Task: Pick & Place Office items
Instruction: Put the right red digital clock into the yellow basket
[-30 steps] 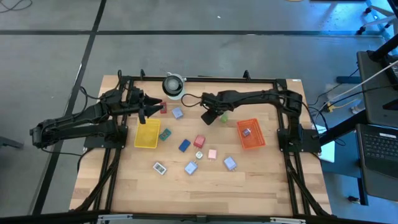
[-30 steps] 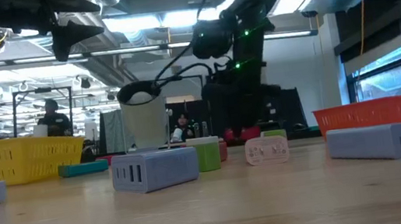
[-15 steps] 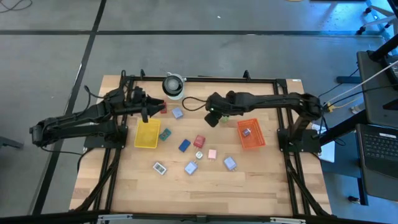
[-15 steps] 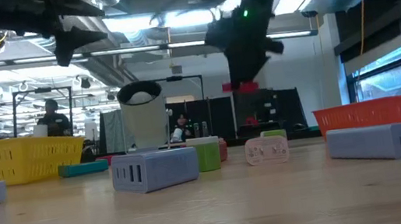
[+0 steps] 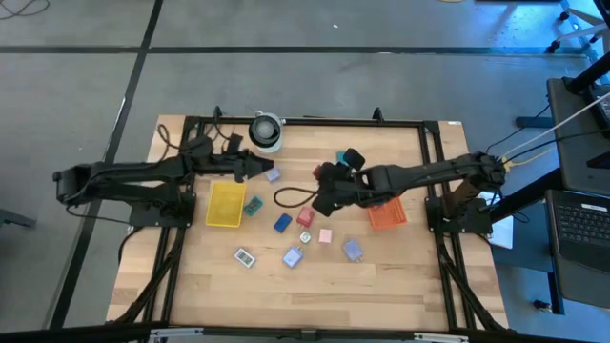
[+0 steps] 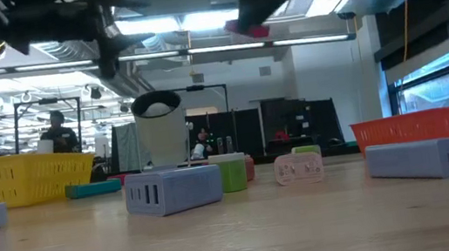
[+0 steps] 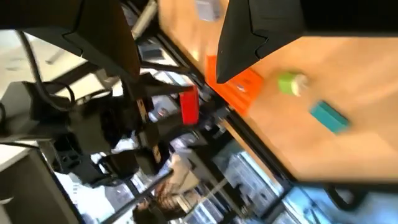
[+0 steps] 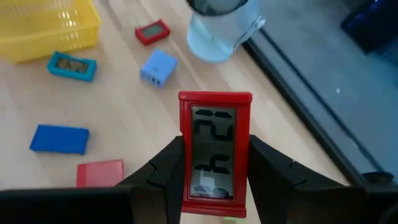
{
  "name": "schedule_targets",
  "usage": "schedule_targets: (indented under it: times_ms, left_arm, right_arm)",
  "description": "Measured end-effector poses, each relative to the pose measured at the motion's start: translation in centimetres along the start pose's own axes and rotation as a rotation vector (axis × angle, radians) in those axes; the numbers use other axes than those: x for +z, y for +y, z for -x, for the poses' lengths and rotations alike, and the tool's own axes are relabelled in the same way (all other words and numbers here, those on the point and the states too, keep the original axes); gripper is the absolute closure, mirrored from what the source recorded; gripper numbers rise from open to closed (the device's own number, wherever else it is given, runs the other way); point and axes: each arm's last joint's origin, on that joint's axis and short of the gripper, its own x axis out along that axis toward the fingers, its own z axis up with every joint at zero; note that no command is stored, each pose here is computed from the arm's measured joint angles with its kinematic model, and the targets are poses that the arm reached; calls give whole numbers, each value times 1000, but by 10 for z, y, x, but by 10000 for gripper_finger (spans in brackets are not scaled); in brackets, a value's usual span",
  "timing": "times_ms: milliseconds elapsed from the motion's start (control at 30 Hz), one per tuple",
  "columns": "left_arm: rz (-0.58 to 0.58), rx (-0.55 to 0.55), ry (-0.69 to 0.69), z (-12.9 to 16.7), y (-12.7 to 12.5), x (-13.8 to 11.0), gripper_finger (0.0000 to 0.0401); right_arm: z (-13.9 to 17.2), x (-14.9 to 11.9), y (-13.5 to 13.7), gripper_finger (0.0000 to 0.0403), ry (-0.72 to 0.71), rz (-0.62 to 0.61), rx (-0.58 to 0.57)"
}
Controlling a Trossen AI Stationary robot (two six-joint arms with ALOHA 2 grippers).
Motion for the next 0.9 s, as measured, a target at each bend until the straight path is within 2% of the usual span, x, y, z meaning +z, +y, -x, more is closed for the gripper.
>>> schedule_targets:
  times_ms: [167,267,500,633,900]
  left_arm:
    - [83,-54,55,-23,3,-16,191]
    - [113,-48,103,-35,7,-27,191]
    - [90,-49,161,-64,2,-34,191]
    - [76,-76,183,-73,-3,-32,191]
    - [102,-14,242,-82,13,-43,191]
  right_arm:
    - [3,-1,4,264,-17,15,-10]
    - [0,-2,10,264,-19,24,-7]
    - [-17,-14,35,263,25,89,17]
    - [-16,-16,40,263,20,85,21]
    - [-13,-10,46,263,-25,58,80]
